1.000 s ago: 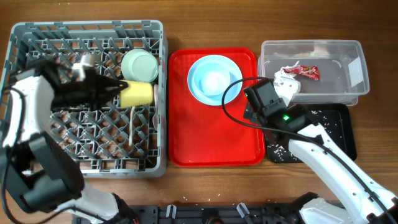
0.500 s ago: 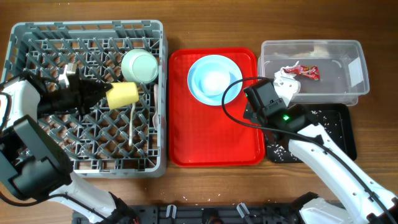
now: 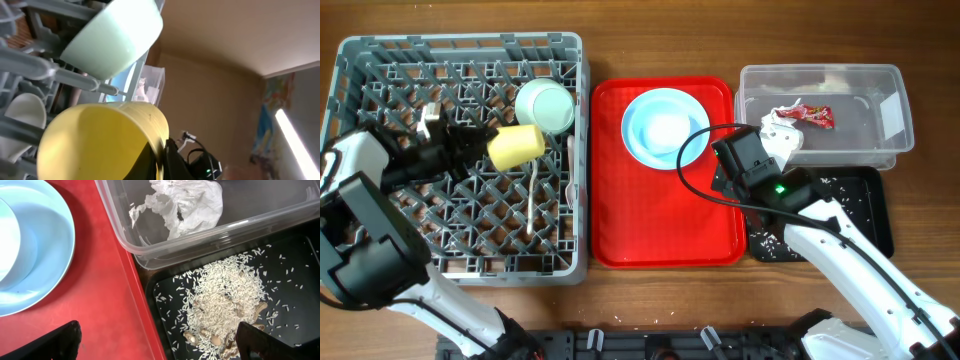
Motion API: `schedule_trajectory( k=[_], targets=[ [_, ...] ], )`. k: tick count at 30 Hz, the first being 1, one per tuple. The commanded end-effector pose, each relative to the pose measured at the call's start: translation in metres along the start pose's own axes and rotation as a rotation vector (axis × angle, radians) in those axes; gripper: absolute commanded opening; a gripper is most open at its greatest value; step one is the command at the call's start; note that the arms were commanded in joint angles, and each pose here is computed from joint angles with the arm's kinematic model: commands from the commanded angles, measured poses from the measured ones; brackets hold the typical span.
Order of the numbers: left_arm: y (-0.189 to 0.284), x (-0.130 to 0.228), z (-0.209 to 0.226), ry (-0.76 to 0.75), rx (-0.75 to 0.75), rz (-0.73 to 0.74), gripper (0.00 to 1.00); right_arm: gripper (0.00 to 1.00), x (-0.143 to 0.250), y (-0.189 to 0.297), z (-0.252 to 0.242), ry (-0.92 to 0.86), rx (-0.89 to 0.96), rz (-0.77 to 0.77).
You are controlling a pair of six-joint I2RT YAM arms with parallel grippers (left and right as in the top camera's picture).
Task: Sort waste into correct bins and load items into the dishwasher rack
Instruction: 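Lower the yellow cup into the rack and open the left gripper, then return the left gripper to the tray and grasp the light-blue bowl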
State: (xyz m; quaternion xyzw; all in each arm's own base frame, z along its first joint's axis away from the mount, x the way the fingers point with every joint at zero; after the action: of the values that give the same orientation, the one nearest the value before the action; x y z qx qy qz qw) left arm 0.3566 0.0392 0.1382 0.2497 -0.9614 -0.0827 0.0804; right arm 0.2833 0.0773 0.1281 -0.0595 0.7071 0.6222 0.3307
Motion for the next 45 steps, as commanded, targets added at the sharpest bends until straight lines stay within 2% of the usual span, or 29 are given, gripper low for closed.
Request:
schedule_trajectory(
  k=[1,4,5,6,7,8,9,10,11,17,23,25,30,34,36,37,42,45],
  targets=[
    [0.013,0.007,0.046,0.081,-0.167,0.022,0.04,1.0,-0.004,0.0,-0.001,-0.021,0.012,-0.013],
    [0.024,0.007,0.052,0.103,-0.192,0.004,0.04,1.0,-0.005,0.0,-0.001,-0.021,0.011,-0.013],
    [0.028,0.007,0.054,0.109,-0.201,-0.001,0.09,1.0,-0.005,0.0,-0.001,-0.021,0.011,-0.013],
    [0.031,0.006,0.056,0.113,-0.206,-0.008,0.25,1.0,-0.005,0.0,-0.001,-0.021,0.011,-0.013],
    [0.033,0.006,0.056,0.114,-0.205,-0.012,0.35,1.0,-0.005,0.0,-0.001,-0.021,0.011,-0.013],
    [0.035,0.005,0.056,0.116,-0.204,-0.019,0.53,0.99,-0.005,0.0,-0.001,-0.021,0.011,-0.013],
    [0.035,0.005,0.056,0.117,-0.203,-0.021,0.57,1.0,-0.005,0.0,-0.001,-0.021,0.011,-0.013],
    [0.036,0.005,0.056,0.123,-0.203,-0.024,0.7,1.0,-0.005,0.0,-0.001,-0.021,0.011,-0.013],
    [0.037,0.004,0.055,0.133,-0.203,-0.029,1.0,1.0,-0.005,0.0,-0.001,-0.021,0.011,-0.013],
    [0.049,0.007,0.019,0.047,-0.213,-0.073,1.0,1.0,-0.005,0.0,-0.001,-0.021,0.011,-0.013],
    [0.071,0.03,-0.075,-0.193,-0.28,-0.2,1.0,1.0,-0.005,0.0,-0.001,-0.021,0.011,-0.013],
    [0.078,0.041,-0.098,-0.273,-0.336,-0.259,0.99,1.0,-0.005,0.0,-0.001,-0.021,0.011,-0.013],
    [0.109,0.06,-0.131,-0.414,-0.583,-0.499,1.0,1.0,-0.005,0.0,-0.001,-0.021,0.011,-0.014],
    [0.102,0.088,-0.159,-0.498,-0.546,-0.533,1.0,1.0,-0.005,0.0,0.0,-0.022,0.01,-0.015],
    [0.088,0.102,-0.167,-0.533,-0.506,-0.487,0.99,1.0,-0.005,0.0,0.0,-0.022,0.009,-0.015],
    [0.08,0.108,-0.169,-0.55,-0.498,-0.457,0.91,1.0,-0.005,0.0,0.0,-0.023,0.008,-0.016],
    [0.03,0.125,-0.164,-0.662,-0.547,-0.271,0.37,1.0,-0.006,0.0,0.001,-0.026,0.003,-0.02],
    [-0.011,0.132,-0.155,-0.745,-0.58,-0.138,0.3,1.0,-0.008,0.0,0.003,-0.03,-0.003,-0.026]
  ],
)
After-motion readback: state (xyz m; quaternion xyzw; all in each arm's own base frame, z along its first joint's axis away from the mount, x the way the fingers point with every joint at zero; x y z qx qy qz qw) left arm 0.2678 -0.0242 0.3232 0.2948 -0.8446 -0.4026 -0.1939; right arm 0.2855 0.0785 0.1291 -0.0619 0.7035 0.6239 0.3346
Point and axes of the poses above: each gripper's point midway between its finger pads, its own y axis back along the fingers, its own z axis along the line the jaws close on, x = y × z, the point moved 1 cm from there along y, back along the fingers, and after that the axes turned 6 degrees about -y, right-handed, at the moved point
